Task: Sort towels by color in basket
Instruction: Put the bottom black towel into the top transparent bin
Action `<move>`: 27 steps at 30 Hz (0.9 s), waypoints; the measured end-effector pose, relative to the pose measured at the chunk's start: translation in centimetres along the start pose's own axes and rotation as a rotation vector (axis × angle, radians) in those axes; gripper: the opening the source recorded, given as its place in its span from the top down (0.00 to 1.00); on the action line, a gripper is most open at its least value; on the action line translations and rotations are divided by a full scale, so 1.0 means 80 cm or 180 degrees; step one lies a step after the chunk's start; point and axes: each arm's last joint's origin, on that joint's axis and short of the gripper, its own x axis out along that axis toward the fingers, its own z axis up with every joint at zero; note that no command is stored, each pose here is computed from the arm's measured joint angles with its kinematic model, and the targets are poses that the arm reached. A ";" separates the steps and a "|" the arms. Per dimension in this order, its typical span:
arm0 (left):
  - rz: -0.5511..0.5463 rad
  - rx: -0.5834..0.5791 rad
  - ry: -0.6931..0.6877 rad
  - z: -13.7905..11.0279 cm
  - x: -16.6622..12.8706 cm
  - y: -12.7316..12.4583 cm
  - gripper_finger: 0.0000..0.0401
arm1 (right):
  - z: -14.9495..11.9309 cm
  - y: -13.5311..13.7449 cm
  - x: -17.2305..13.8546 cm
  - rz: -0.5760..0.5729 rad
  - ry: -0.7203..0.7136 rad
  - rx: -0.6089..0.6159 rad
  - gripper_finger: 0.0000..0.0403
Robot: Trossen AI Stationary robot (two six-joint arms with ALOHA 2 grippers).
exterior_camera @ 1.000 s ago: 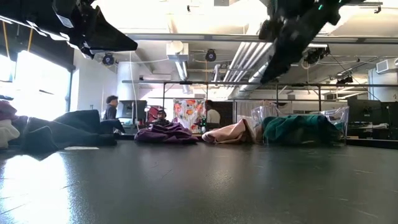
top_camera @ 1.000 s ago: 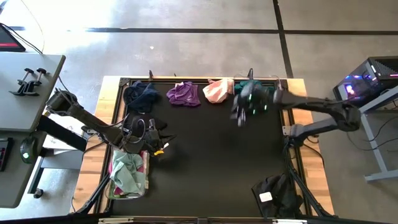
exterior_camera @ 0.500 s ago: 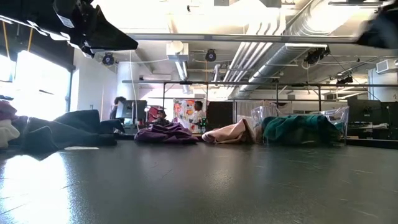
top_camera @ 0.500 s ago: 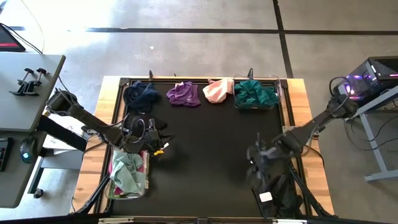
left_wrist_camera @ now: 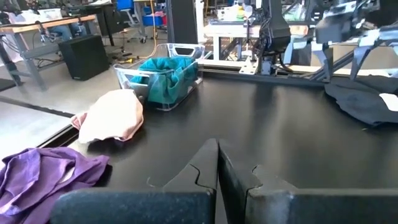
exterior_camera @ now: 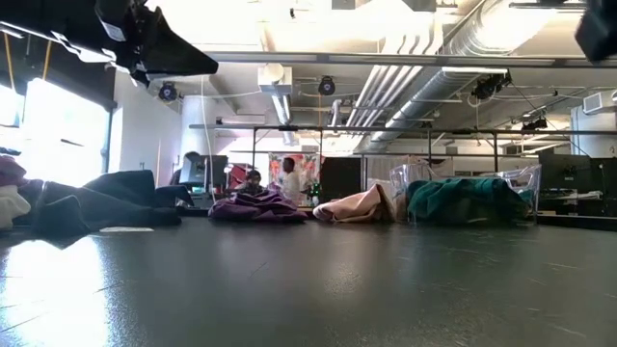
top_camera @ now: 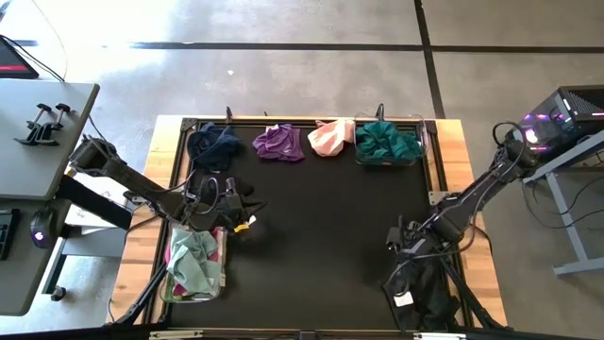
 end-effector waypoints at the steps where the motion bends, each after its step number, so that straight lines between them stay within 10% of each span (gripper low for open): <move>1: 0.0000 0.0003 0.0002 0.000 0.000 0.000 1.00 | 0.000 -0.003 0.003 0.0019 0.0104 0.0060 0.53; 12: -0.0021 0.0031 0.0033 -0.002 0.000 0.000 1.00 | -0.026 -0.015 0.045 0.0412 0.0988 0.0227 0.40; 27: -0.0021 0.0036 0.0040 -0.002 0.000 0.000 1.00 | -0.059 0.012 0.118 0.0396 0.1157 -0.1255 0.64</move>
